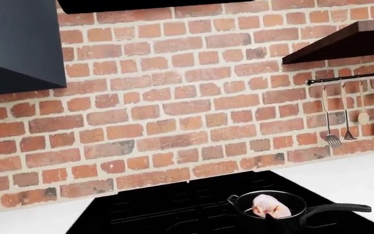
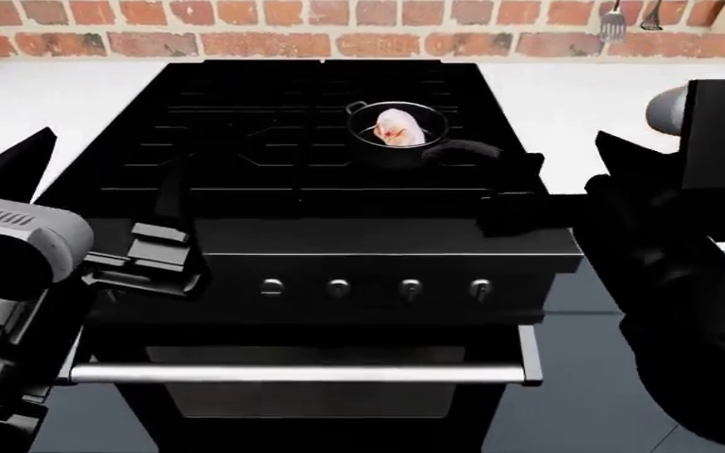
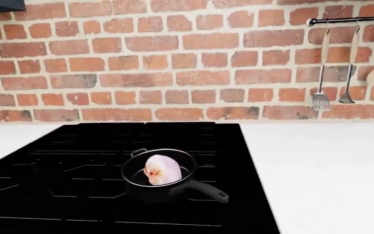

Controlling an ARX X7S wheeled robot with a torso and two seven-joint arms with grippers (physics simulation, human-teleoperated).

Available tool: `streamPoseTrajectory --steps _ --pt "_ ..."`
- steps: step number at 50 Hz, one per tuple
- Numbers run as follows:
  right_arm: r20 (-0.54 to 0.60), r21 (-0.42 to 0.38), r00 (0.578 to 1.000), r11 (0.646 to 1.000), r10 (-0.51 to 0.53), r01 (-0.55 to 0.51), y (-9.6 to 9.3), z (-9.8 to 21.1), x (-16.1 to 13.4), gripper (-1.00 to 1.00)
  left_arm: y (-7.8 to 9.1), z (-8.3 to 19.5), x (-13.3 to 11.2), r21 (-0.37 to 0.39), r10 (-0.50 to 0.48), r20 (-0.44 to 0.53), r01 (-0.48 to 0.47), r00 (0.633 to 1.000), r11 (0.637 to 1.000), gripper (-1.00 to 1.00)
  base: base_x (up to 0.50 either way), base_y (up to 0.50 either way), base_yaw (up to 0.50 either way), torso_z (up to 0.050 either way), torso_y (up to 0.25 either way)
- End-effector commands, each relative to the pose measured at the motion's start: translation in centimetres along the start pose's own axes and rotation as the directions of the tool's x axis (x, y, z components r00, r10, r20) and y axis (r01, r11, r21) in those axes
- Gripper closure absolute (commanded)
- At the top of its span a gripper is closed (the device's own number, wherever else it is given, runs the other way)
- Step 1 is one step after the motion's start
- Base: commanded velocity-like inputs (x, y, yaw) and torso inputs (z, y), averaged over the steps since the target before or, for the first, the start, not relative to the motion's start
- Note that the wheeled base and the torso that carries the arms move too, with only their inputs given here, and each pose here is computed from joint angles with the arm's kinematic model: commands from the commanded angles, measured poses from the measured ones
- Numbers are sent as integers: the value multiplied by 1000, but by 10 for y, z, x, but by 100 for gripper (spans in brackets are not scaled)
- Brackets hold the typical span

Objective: Frozen meat rests on a plate on the counter. Retrieve the meat and place it in a pot on a burner. Then turn the burner on.

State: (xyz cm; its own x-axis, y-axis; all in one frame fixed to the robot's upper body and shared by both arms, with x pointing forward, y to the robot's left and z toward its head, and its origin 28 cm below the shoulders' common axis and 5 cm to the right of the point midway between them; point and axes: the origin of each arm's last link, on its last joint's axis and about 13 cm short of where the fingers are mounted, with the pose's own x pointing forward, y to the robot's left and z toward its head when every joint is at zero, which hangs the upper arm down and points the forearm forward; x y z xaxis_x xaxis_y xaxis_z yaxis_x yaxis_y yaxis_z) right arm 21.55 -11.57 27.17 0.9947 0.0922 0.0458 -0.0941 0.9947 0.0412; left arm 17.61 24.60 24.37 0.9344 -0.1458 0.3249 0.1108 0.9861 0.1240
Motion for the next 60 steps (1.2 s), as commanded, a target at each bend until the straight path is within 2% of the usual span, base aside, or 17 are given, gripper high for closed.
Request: streamPoseTrajectory --steps 1,12,23,38,60 --pt "15 36 997 996 -76 76 -1 -21 -28 -100 -5 -17 -7 43 26 -35 -25 999 999 -100 0 0 0 -50 0" --pt "71 11 994 997 -77 77 1 -41 -36 -100 -13 -46 -13 37 45 -65 -43 997 998 -100 0 0 0 -50 0" --pt "94 25 992 997 -81 79 2 -53 -38 -100 -25 -47 -18 -2 30 -47 -30 998 1000 -100 0 0 0 -50 0" --pt "84 5 993 997 -82 82 5 -70 -31 -100 -25 -52 -22 -10 51 -48 -51 998 999 -100 0 0 0 -50 0" --pt "38 -4 996 996 -87 87 -1 -72 -8 -100 -26 -57 -25 -24 57 -68 -58 996 998 -100 0 0 0 -50 0"
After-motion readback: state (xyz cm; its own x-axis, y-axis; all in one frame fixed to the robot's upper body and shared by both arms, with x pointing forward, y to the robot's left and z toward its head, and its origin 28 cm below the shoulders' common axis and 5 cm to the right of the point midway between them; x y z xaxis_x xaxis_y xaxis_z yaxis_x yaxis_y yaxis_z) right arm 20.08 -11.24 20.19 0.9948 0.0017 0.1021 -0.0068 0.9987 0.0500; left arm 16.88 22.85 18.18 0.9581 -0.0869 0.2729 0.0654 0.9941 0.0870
